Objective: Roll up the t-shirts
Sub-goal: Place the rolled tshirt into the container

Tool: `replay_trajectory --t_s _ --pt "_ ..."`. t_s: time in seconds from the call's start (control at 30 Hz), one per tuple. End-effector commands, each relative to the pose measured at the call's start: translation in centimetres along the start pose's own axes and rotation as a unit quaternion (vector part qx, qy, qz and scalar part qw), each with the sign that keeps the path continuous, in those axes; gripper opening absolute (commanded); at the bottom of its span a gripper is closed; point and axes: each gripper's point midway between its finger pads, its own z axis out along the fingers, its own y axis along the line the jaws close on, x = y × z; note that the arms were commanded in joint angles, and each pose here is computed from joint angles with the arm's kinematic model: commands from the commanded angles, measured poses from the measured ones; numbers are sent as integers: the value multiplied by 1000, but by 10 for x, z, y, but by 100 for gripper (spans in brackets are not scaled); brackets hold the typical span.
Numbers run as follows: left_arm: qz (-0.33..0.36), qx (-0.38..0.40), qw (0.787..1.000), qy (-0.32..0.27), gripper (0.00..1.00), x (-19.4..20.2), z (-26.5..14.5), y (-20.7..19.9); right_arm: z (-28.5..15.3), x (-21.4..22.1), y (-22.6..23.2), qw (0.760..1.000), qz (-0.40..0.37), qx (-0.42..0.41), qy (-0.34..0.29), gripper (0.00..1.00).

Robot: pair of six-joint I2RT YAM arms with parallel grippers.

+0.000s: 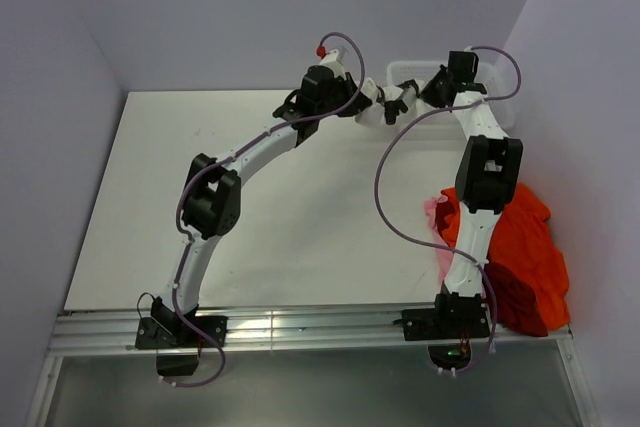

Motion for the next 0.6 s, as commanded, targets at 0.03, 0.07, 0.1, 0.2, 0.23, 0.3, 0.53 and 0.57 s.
replay_trajectory --t_s 0.03,0.07,0.1,0.2,0.23,0.3,0.53,0.57 --pt "11 63 998 -30 0 -25 0 -32 11 14 -2 999 6 13 42 0" --pt "12 65 997 -29 0 -25 1 -32 13 17 -3 999 4 12 50 0" --pt "13 64 997 -28 0 -26 -1 -33 18 31 -10 997 7 19 72 0" --pt "15 76 996 -32 0 -31 -9 -44 18 62 -11 992 18 -5 125 0" --pt "14 74 997 -27 0 -25 -10 -41 17 71 -11 990 18 -10 136 0" --pt "13 67 997 -26 0 -25 -19 -42 8 95 -3 986 5 -25 165 0" --pt "2 4 1000 -27 0 -29 -63 -26 -36 172 33 973 -31 -67 217 0" --pt "-5 -4 1000 -19 0 -31 -72 -24 -49 169 43 974 -36 -81 209 0"
